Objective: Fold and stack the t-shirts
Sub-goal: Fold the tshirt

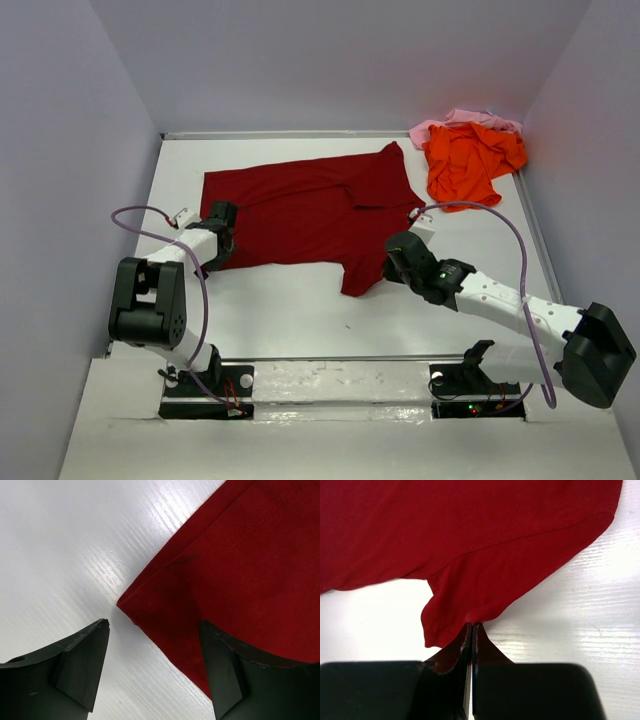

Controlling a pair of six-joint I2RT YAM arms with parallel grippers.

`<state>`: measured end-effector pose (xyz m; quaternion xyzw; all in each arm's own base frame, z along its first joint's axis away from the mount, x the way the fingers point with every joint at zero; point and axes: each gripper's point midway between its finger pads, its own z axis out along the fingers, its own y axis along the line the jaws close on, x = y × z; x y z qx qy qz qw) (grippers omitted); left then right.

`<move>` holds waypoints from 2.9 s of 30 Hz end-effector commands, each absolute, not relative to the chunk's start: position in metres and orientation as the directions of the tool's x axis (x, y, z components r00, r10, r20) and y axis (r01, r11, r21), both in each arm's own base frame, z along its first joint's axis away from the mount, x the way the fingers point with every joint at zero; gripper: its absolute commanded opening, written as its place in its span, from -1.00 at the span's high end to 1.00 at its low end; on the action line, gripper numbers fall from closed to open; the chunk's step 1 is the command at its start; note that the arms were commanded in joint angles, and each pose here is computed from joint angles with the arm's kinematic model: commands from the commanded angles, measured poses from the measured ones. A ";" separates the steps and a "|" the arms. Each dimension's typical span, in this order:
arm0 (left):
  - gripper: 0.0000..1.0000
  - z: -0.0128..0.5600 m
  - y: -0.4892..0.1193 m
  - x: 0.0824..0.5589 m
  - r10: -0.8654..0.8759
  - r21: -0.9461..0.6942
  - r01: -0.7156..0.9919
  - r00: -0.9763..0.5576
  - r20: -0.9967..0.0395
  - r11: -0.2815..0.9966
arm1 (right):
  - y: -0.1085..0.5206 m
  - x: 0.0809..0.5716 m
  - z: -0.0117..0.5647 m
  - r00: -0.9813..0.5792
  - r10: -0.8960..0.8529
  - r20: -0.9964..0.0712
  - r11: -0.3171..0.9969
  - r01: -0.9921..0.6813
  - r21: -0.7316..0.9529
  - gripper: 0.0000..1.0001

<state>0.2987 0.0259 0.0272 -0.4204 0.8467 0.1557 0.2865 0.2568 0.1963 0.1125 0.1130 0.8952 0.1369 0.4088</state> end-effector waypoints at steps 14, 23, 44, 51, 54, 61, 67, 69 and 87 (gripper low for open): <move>0.56 0.029 0.046 0.287 -0.635 0.024 -0.848 -0.416 -0.651 0.530 | 0.204 0.259 0.117 -0.622 0.333 -0.708 0.925 0.069 0.375 1.00; 0.92 0.026 0.041 0.289 -0.640 0.007 -0.835 -0.428 -0.638 0.551 | 0.202 0.258 0.116 -0.620 0.333 -0.711 0.926 0.073 0.370 1.00; -0.35 0.018 0.048 0.291 -0.642 0.041 -0.843 -0.440 -0.627 0.537 | 0.202 0.259 0.125 -0.606 0.328 -0.725 0.925 0.053 0.375 1.00; -0.18 0.012 0.052 0.307 -0.678 0.028 -0.854 -0.433 -0.594 0.520 | 0.204 0.259 0.126 -0.606 0.332 -0.723 0.921 0.043 0.387 1.00; -0.22 0.015 0.048 0.310 -0.681 0.000 -0.842 -0.436 -0.588 0.539 | 0.206 0.259 0.124 -0.613 0.327 -0.720 0.921 0.037 0.387 1.00; -0.25 0.033 0.047 0.313 -0.670 -0.049 -0.827 -0.417 -0.615 0.560 | 0.208 0.260 0.120 -0.618 0.320 -0.718 0.925 0.038 0.378 1.00; -0.25 0.042 0.048 0.315 -0.663 -0.059 -0.824 -0.408 -0.627 0.563 | 0.212 0.261 0.117 -0.629 0.314 -0.711 0.925 0.033 0.380 1.00; -0.25 0.041 0.047 0.316 -0.664 -0.061 -0.823 -0.409 -0.626 0.565 | 0.212 0.261 0.117 -0.627 0.315 -0.712 0.924 0.033 0.380 1.00; -0.23 0.009 0.047 0.310 -0.674 0.014 -0.835 -0.454 -0.582 0.550 | 0.210 0.259 0.122 -0.620 0.331 -0.711 0.916 0.029 0.400 1.00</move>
